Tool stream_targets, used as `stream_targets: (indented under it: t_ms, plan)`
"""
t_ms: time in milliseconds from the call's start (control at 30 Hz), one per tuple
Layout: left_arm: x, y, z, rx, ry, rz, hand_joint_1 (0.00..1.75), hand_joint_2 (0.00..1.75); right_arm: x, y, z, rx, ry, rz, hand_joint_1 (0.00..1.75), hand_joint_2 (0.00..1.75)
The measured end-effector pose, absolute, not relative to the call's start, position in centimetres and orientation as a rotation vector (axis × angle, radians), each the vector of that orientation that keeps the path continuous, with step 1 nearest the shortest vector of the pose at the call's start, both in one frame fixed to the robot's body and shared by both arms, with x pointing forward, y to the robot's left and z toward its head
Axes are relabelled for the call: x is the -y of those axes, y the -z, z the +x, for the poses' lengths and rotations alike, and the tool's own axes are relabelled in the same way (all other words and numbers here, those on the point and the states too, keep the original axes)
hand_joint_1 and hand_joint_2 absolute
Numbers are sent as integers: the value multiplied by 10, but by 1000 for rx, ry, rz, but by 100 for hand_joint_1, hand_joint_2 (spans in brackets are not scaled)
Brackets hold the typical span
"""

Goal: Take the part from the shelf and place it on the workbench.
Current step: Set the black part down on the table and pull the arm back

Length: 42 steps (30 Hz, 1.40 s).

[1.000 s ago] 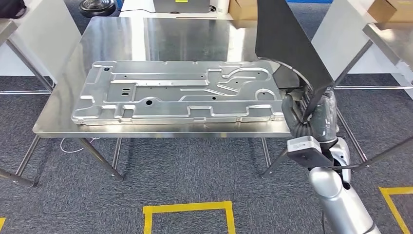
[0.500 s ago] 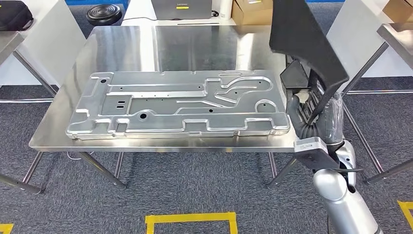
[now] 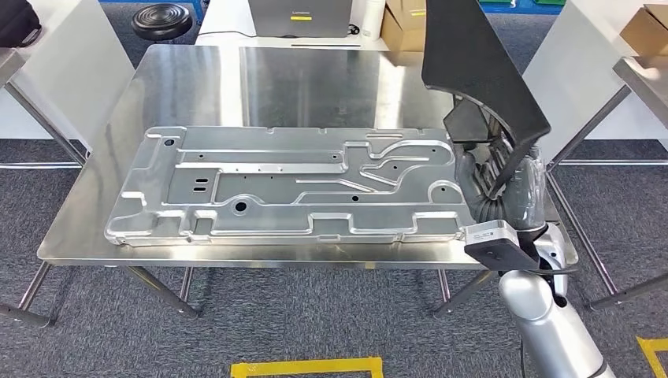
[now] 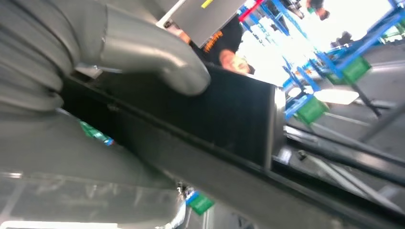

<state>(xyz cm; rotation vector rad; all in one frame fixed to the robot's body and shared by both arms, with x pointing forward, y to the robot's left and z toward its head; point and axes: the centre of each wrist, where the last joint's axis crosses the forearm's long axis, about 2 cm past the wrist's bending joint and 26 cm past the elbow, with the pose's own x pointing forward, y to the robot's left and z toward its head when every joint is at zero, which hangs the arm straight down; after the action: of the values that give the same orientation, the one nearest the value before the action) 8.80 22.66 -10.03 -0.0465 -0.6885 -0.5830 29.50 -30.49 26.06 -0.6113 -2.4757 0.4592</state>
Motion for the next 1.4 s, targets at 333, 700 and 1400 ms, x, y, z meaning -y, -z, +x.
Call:
stream_targets:
  t_ms: [333, 700, 1400]
  plan:
    - [-227, 101, 85, 701, 582, -61, 0, 175, 304, -260, 295, 2475, -456, -617, 175, 175]
    - [-229, 101, 84, 744, 584, -37, 0, 175, 304, -259, 294, 2473, -455, -622, 175, 175]
    - [-221, 95, 108, 902, 684, -137, 0, 175, 290, -259, 462, 1779, -784, -610, 175, 175]
